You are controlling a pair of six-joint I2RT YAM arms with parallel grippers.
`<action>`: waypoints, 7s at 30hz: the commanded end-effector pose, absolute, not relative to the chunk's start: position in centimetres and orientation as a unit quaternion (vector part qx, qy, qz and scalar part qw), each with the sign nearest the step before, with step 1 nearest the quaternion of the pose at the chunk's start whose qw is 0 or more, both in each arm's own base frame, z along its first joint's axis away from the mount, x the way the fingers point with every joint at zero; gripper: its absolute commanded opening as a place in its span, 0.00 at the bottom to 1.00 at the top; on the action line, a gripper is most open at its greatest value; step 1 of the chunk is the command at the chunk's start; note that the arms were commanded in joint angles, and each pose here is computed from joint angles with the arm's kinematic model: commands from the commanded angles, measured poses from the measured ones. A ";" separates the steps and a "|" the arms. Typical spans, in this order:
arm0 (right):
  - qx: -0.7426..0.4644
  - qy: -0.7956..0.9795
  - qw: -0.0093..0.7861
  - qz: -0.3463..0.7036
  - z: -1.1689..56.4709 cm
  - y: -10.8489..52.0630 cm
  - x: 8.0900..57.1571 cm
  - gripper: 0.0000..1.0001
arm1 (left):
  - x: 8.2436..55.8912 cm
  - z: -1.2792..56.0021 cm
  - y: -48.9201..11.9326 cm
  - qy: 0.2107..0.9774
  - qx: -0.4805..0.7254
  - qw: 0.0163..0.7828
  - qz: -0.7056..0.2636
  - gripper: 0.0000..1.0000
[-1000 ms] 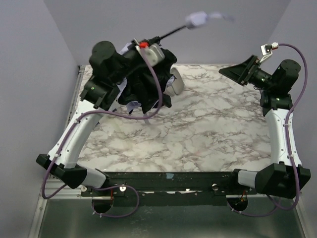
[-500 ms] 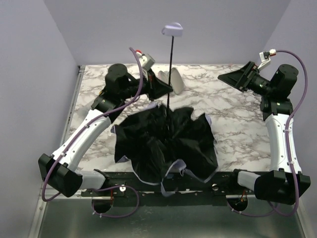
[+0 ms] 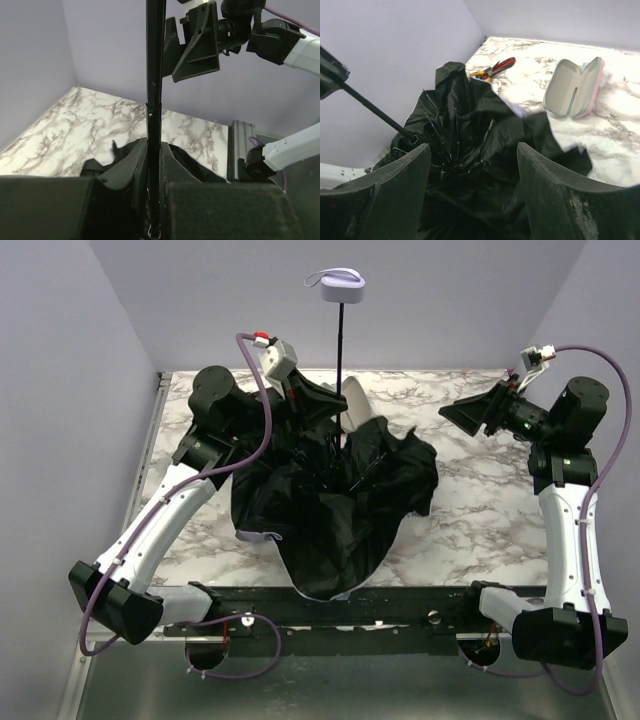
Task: Open the umbrella
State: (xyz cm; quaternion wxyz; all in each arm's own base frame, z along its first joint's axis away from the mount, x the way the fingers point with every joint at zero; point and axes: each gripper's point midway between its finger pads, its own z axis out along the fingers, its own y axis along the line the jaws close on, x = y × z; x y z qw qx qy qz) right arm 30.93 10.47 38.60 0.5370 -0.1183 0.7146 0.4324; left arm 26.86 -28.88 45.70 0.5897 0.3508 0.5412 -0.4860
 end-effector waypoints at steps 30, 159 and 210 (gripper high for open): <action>-0.434 0.568 0.535 0.451 24.9 30.5 23.5 0.53 | 24.8 37.1 -29.9 0.526 0.439 0.555 -0.471 0.00; -0.759 0.613 0.151 0.156 -6.5 28.3 34.1 0.05 | 23.4 53.5 -24.9 0.390 0.427 0.693 -0.430 0.00; -0.573 0.619 0.513 0.158 14.9 31.0 39.7 0.01 | 19.1 31.7 -20.4 0.585 0.445 0.596 -0.324 0.99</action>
